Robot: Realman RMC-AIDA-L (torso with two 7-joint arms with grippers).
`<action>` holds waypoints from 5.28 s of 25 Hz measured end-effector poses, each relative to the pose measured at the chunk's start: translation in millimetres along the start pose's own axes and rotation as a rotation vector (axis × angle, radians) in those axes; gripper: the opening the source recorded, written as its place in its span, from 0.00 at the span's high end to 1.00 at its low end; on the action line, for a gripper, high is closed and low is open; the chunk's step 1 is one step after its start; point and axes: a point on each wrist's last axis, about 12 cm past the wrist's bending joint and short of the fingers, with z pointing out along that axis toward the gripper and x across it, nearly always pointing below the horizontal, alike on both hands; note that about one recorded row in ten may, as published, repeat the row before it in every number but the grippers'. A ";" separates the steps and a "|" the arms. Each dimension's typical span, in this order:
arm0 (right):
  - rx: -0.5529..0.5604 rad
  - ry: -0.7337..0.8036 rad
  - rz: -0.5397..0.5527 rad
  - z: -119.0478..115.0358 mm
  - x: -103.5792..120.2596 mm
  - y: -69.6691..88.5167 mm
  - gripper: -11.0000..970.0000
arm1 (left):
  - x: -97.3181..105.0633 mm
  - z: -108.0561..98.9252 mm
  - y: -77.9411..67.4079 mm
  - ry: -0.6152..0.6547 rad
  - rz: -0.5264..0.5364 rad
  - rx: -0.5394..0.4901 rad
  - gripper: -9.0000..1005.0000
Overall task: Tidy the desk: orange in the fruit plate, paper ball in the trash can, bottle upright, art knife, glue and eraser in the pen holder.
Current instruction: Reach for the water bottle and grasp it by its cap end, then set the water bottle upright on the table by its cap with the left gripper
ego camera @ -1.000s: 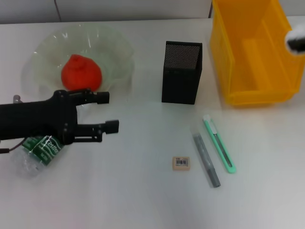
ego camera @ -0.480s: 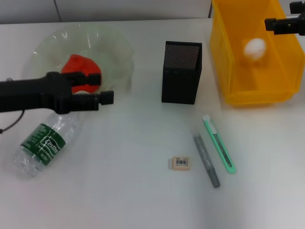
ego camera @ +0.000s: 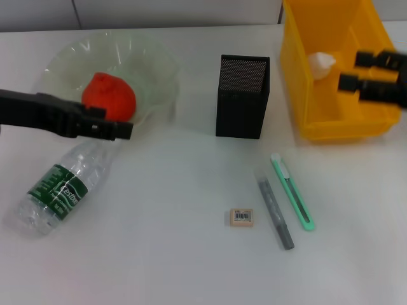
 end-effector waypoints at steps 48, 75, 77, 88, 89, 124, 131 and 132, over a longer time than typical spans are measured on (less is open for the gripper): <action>-0.273 0.006 -0.002 3.1 85.6 26.1 0.17 | 1.7 127.7 -13.4 0.358 0.205 -0.395 0.19; -0.323 0.046 -0.031 -5.4 89.9 31.4 0.17 | 2.1 70.2 0.1 0.012 0.240 -0.013 0.55; -0.329 0.042 -0.019 -5.0 88.2 31.6 0.17 | 5.2 59.1 2.7 -0.079 0.238 0.055 0.55; -0.373 0.015 0.045 0.0 70.0 28.8 0.17 | 40.4 36.5 19.2 -0.492 0.304 0.213 0.55; -0.374 0.012 0.049 0.6 69.3 28.6 0.17 | 45.4 37.6 21.0 -0.531 0.310 0.215 0.55; -0.391 -0.013 0.061 35.9 62.7 31.3 0.17 | 131.2 75.8 26.2 -0.971 0.375 -0.115 0.55; -0.386 -0.010 0.062 36.7 64.4 31.7 0.17 | 135.8 68.7 21.3 -1.005 0.399 -0.090 0.55; -0.386 -0.010 0.062 36.7 64.5 31.7 0.17 | 136.1 68.7 21.4 -1.004 0.398 -0.092 0.55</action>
